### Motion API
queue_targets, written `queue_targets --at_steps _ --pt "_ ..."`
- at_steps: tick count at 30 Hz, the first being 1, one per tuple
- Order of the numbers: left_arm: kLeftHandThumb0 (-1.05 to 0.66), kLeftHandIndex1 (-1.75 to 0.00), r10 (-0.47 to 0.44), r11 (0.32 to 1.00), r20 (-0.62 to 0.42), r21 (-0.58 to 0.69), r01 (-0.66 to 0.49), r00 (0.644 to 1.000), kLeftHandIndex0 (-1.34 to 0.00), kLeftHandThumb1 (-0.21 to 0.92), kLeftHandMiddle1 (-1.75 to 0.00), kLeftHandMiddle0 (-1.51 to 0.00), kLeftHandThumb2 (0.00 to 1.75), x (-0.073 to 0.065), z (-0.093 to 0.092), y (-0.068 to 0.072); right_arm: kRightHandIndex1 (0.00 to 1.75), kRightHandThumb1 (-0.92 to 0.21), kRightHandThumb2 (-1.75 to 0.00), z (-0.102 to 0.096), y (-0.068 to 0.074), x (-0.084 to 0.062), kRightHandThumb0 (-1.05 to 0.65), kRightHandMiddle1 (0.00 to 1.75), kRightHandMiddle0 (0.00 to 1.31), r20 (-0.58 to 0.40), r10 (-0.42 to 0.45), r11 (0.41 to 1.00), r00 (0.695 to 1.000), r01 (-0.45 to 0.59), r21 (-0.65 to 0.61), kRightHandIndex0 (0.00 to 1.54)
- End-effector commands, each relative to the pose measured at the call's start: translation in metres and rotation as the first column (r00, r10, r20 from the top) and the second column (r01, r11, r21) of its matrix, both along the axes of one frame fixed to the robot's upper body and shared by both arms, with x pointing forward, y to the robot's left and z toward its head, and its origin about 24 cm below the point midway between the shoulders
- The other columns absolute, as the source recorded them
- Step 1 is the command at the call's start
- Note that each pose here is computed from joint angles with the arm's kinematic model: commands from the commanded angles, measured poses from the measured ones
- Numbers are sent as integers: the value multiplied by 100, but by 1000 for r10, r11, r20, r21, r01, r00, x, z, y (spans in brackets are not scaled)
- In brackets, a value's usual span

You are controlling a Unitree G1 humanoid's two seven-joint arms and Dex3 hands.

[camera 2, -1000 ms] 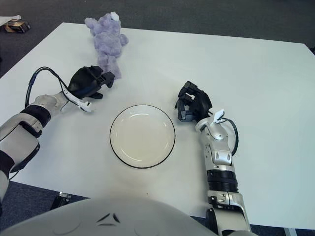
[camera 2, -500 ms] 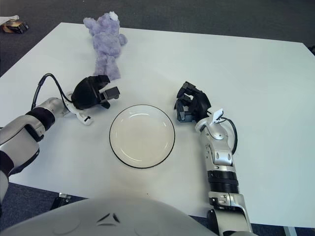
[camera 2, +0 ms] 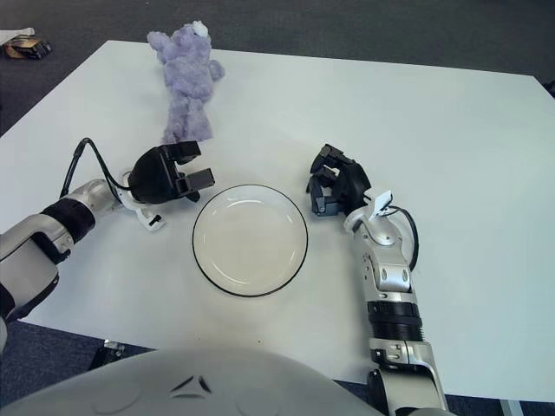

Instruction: Put the doll into the plate.

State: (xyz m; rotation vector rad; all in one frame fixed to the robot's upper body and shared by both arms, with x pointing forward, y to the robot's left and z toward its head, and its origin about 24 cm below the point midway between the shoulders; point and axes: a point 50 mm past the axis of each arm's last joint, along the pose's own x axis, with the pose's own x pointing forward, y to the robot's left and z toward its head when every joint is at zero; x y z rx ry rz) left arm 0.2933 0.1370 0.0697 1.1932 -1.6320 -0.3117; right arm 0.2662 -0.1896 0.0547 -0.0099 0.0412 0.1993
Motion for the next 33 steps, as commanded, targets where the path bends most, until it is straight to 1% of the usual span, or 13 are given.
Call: queue_targets --at_steps 1,3,8,13,17,19,21,24,25,27,29,30,33 --pt "-47 -175 29 1000 -22 13 -29 999 -60 33 -175 -118 130 -1 -7 6 175 -19 -147 -30 -5 -12 -1 174 58 -167 -13 999 986 7 -35 59" --pt "-47 -175 40 999 -23 14 -39 999 -59 34 -175 -120 129 1 -7 6 175 -19 -147 -30 -5 -12 -1 174 58 -167 -13 999 986 6 -37 59" --pt "-47 -175 57 998 -64 2 -57 996 -59 35 -175 -125 128 4 -8 7 175 -19 -146 -31 -5 -12 -1 174 58 -170 -14 999 985 6 -50 59" --pt "-47 -175 72 997 -137 11 -71 988 -59 35 -175 -128 128 8 -9 11 175 -20 -146 -32 -5 -11 -1 175 57 -174 -18 998 985 8 -59 59" --pt "-48 -175 147 989 -239 64 -135 960 -61 33 -175 -129 131 16 -5 16 175 -20 -146 -32 -6 -11 -1 175 57 -171 -13 997 985 1 -73 59" --pt "-48 -175 200 979 -284 85 -184 938 -62 31 -175 -130 132 22 -2 20 175 -20 -146 -33 -6 -11 -1 175 57 -171 -11 997 985 -3 -80 59" --pt "-48 -175 237 971 -314 97 -217 919 -62 30 -175 -131 133 25 0 22 175 -20 -146 -33 -6 -11 -1 175 57 -172 -9 997 985 -5 -82 59" --pt "-49 -175 257 966 -336 103 -236 906 -63 29 -175 -131 135 27 2 23 175 -20 -146 -33 -6 -11 -1 175 57 -172 -9 996 985 -6 -83 59" --pt "-49 -175 278 961 -350 106 -257 895 -64 29 -175 -131 135 29 5 26 175 -20 -146 -33 -6 -11 -1 175 57 -173 -9 996 985 -5 -84 59" --pt "-49 -175 316 948 -368 99 -301 875 -64 28 -175 -131 136 37 20 31 175 -20 -146 -34 -7 -11 -1 175 57 -175 -10 996 984 -5 -87 59" --pt "-49 -175 337 941 -375 92 -327 864 -64 28 -175 -129 136 43 31 34 175 -20 -146 -34 -7 -11 -1 175 57 -176 -11 996 984 -5 -93 59" --pt "-49 -175 343 938 -379 92 -334 859 -63 29 -175 -127 135 44 34 34 175 -20 -146 -34 -7 -11 -1 175 57 -176 -11 995 984 -5 -95 58" --pt "-48 -175 398 916 -400 127 -381 825 -60 33 -175 -121 130 50 42 39 175 -21 -145 -35 -7 -11 -1 175 57 -177 -14 994 984 -5 -105 58"
